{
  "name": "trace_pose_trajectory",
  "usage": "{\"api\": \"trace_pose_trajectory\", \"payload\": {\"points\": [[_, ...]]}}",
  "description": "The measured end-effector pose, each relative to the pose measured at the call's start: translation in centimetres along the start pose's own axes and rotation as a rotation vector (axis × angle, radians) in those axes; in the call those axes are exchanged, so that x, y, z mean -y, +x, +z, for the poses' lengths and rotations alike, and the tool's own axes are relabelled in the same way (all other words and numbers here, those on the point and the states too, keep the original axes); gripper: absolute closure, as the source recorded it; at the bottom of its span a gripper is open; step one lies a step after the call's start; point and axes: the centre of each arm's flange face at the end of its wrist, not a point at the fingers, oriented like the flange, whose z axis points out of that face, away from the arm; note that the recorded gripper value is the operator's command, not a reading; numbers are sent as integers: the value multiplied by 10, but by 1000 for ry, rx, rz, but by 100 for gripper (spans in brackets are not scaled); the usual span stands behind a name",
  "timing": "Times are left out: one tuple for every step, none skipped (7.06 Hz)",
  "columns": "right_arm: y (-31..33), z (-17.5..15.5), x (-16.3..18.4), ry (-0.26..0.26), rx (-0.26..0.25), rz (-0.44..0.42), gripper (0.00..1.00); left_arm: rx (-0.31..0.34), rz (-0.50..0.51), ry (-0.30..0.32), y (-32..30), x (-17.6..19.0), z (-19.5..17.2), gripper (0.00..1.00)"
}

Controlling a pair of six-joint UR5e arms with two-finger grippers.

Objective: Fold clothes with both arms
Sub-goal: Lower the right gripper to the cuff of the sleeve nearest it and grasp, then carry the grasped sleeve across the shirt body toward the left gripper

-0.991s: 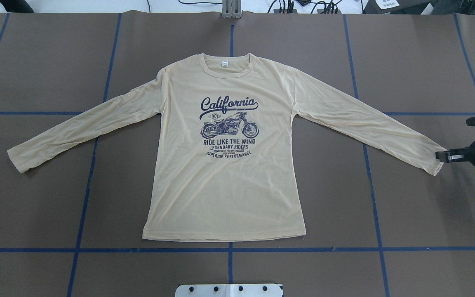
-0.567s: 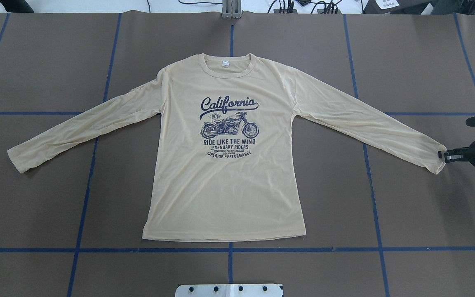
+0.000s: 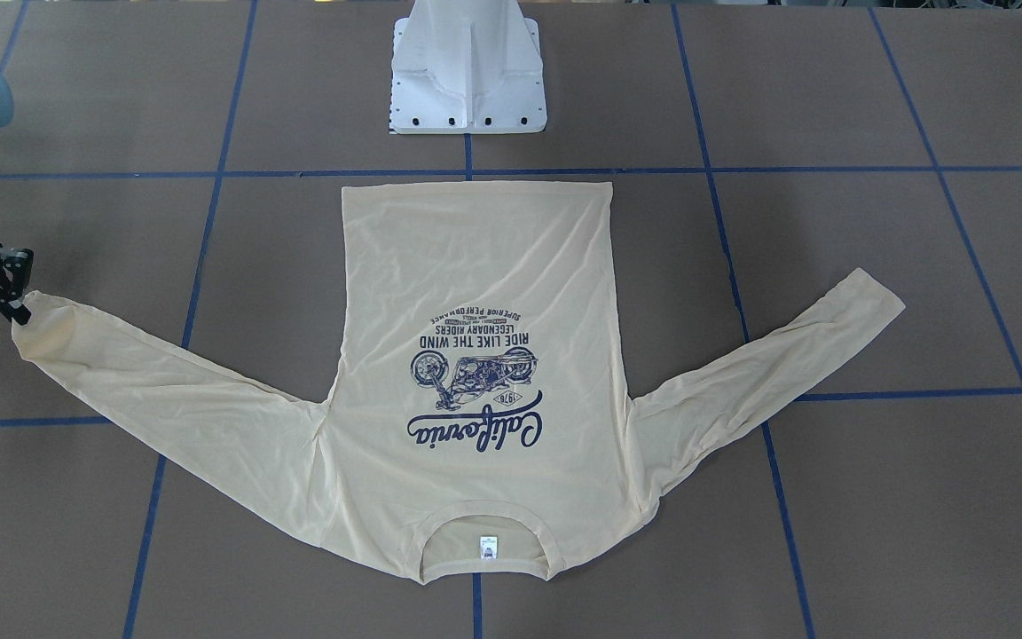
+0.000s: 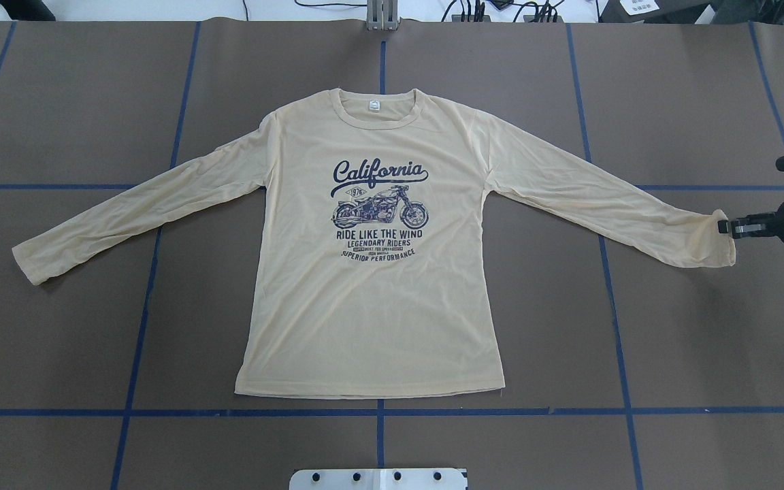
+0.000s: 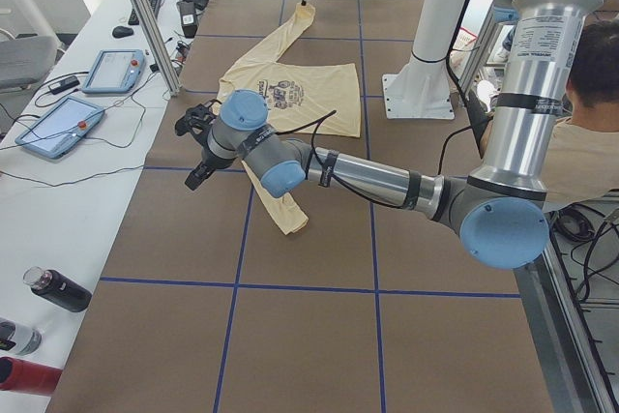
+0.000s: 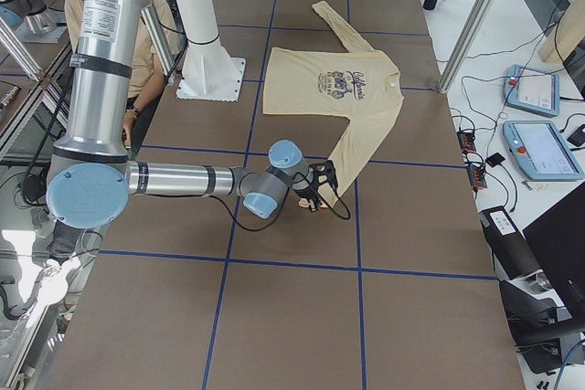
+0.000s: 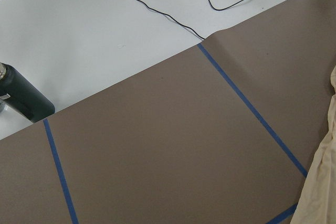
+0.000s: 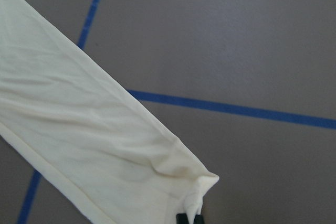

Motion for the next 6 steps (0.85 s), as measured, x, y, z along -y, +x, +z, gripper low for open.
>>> {"api": "trace_pose_trajectory", "payload": {"points": [[-52, -25, 42, 6, 6, 18, 100, 0, 0, 0, 0, 0, 0, 0], [-113, -41, 87, 5, 5, 59, 100, 0, -1, -1, 0, 0, 0, 0], [-187, -45, 123, 3, -4, 104, 100, 0, -1, -1, 0, 0, 0, 0], [-261, -35, 141, 12, -24, 119, 100, 0, -1, -2, 0, -1, 0, 0], [-332, -14, 154, 32, -38, 136, 100, -1, -3, -3, -1, -2, 0, 0], [-392, 11, 167, 49, -50, 150, 100, -1, -4, -3, -1, -2, 0, 0]]}}
